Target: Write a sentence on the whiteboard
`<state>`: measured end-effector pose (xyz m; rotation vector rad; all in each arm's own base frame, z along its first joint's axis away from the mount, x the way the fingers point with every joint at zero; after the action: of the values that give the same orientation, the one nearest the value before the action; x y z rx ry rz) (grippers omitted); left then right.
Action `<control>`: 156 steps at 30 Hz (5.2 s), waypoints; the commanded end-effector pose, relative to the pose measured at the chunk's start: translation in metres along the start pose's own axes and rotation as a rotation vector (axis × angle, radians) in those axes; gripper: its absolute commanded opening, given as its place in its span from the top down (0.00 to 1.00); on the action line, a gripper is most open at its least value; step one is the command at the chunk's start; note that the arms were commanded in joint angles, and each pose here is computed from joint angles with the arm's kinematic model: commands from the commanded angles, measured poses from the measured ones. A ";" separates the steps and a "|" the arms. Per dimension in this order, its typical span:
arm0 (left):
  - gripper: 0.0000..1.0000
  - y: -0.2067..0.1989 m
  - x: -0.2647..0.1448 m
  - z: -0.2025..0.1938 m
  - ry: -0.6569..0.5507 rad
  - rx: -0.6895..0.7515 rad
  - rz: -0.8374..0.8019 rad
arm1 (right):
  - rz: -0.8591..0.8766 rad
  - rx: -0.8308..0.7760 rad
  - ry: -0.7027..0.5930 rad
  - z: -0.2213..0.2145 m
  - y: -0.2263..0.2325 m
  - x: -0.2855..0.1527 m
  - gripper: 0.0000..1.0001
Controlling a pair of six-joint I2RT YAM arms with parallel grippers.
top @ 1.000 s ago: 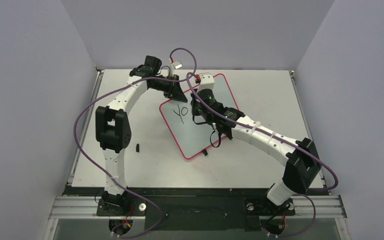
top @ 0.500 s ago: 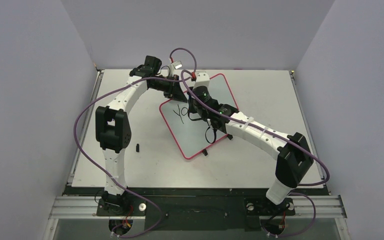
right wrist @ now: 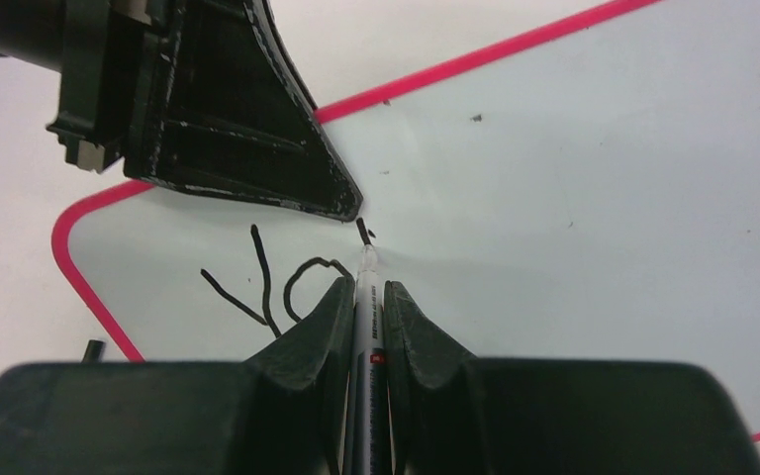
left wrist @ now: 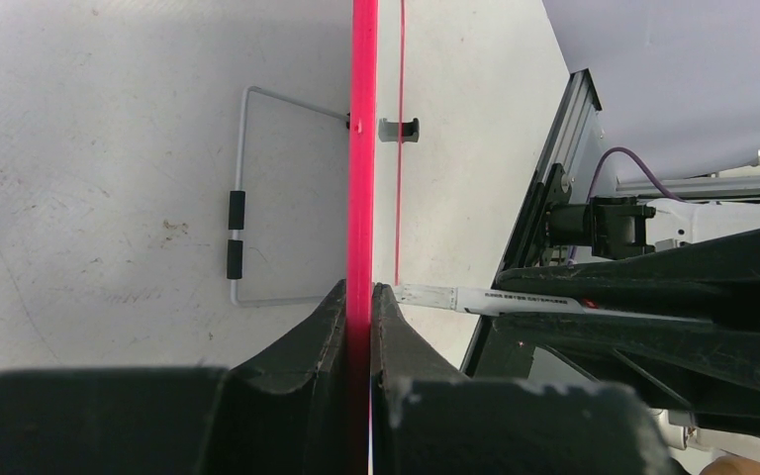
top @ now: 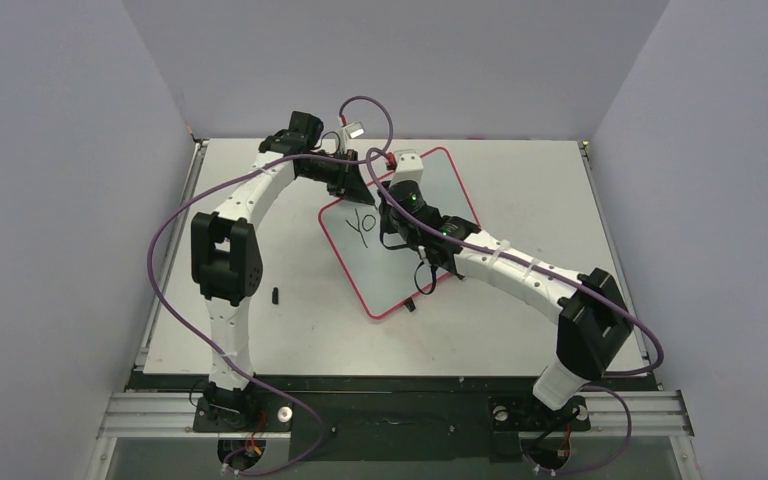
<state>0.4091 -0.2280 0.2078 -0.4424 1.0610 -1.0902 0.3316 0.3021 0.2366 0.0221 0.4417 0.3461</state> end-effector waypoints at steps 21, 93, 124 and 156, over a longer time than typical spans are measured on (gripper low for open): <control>1.00 -0.025 -0.011 0.013 -0.031 0.156 0.050 | -0.092 0.011 0.044 -0.016 -0.032 -0.004 1.00; 1.00 -0.035 -0.009 0.012 -0.017 0.200 0.047 | -0.060 0.208 -0.138 0.057 -0.110 -0.005 1.00; 1.00 -0.038 -0.010 0.014 -0.019 0.210 0.050 | 0.055 0.173 -0.040 0.020 -0.070 0.011 1.00; 1.00 -0.043 -0.012 0.015 -0.024 0.222 0.051 | -0.124 0.159 -0.082 0.035 -0.119 -0.009 1.00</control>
<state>0.4002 -0.2370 0.2234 -0.3626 1.0433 -1.1071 0.3698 0.1886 0.2303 0.1651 0.4611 0.1850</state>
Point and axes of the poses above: each gripper's point midway between its finger pads, its own x axis out along the fingers, its own y axis along the line the jaws close on, z = x × y, the point moved 5 cm from there along -x, back along the fingers, and after that the axes turned 4 degrees about -x, right-handed, at the moved point
